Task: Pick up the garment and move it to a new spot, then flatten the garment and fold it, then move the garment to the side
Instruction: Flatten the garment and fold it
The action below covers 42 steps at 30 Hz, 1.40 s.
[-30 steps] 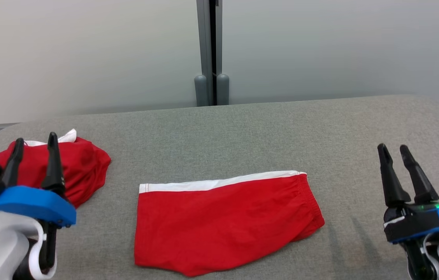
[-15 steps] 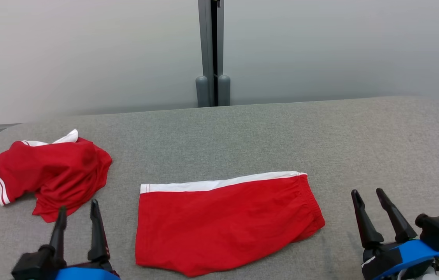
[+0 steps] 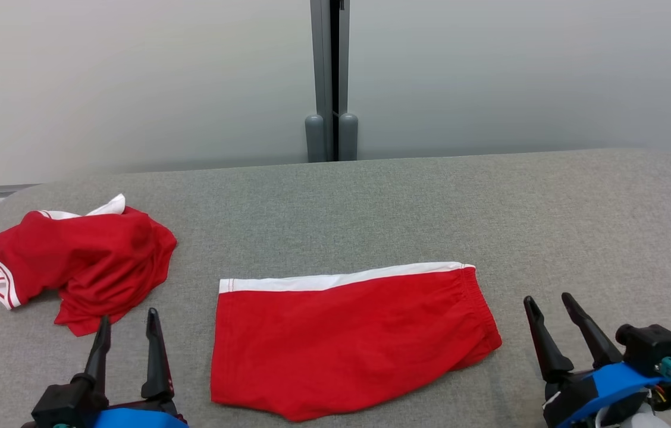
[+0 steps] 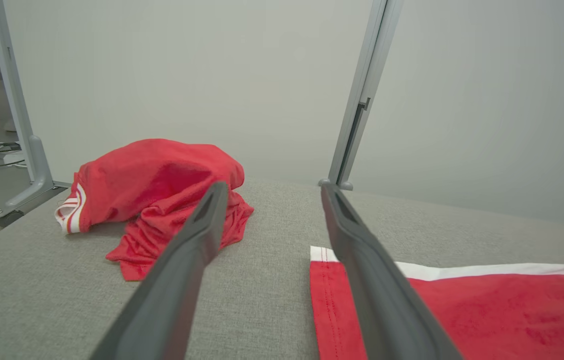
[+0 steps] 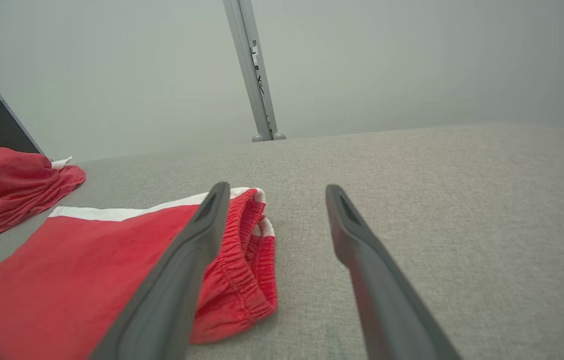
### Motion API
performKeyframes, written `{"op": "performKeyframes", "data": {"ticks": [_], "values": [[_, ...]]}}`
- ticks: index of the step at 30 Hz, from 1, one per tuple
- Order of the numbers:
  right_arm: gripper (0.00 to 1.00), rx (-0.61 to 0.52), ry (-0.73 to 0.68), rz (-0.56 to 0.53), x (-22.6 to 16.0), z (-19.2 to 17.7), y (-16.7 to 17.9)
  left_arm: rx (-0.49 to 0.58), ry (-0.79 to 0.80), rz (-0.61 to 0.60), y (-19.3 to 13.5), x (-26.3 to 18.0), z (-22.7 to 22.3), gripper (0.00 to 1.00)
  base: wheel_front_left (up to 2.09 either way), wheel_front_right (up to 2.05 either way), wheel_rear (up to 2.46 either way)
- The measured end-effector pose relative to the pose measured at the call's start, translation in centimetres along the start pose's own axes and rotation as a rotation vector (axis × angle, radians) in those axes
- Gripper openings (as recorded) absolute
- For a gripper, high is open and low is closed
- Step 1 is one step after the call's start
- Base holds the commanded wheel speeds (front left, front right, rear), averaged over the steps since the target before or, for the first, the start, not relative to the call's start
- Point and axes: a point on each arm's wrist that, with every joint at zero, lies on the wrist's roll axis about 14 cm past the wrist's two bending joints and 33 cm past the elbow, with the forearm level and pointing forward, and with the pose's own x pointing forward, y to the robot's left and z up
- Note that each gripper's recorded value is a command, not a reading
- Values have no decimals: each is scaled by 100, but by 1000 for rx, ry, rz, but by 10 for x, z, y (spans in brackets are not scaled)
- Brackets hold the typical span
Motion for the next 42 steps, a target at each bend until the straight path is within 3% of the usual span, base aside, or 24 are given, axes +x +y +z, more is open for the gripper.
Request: {"op": "performKeyframes", "data": {"ticks": [6, 10, 23, 34, 36, 38, 42], "values": [[100, 12, 102, 39, 22, -14, 18, -6, 7, -16, -5, 0, -4, 100, 0, 0, 0], [100, -3, 243, 61, 35, -34, 26, -4, 6, -23, -6, 0, -4, 100, 0, 0, 0], [100, 17, 543, -4, 52, -84, 15, -5, 29, 18, 10, -3, -11, 100, 0, 0, 0], [100, 157, 706, -52, 46, -116, 18, 0, 40, 43, 20, -3, -14, 100, 0, 0, 0], [44, 178, 720, -37, 47, -116, 26, 5, 40, 47, 22, -4, -14, 100, 0, 0, 0], [0, 198, 721, -15, 49, -116, 35, 6, 40, 49, 23, -4, -14, 100, 0, 0, 0], [0, 218, 696, 5, 53, -110, 43, 4, 41, 52, 24, -5, -14, 100, 0, 0, 0]]}}
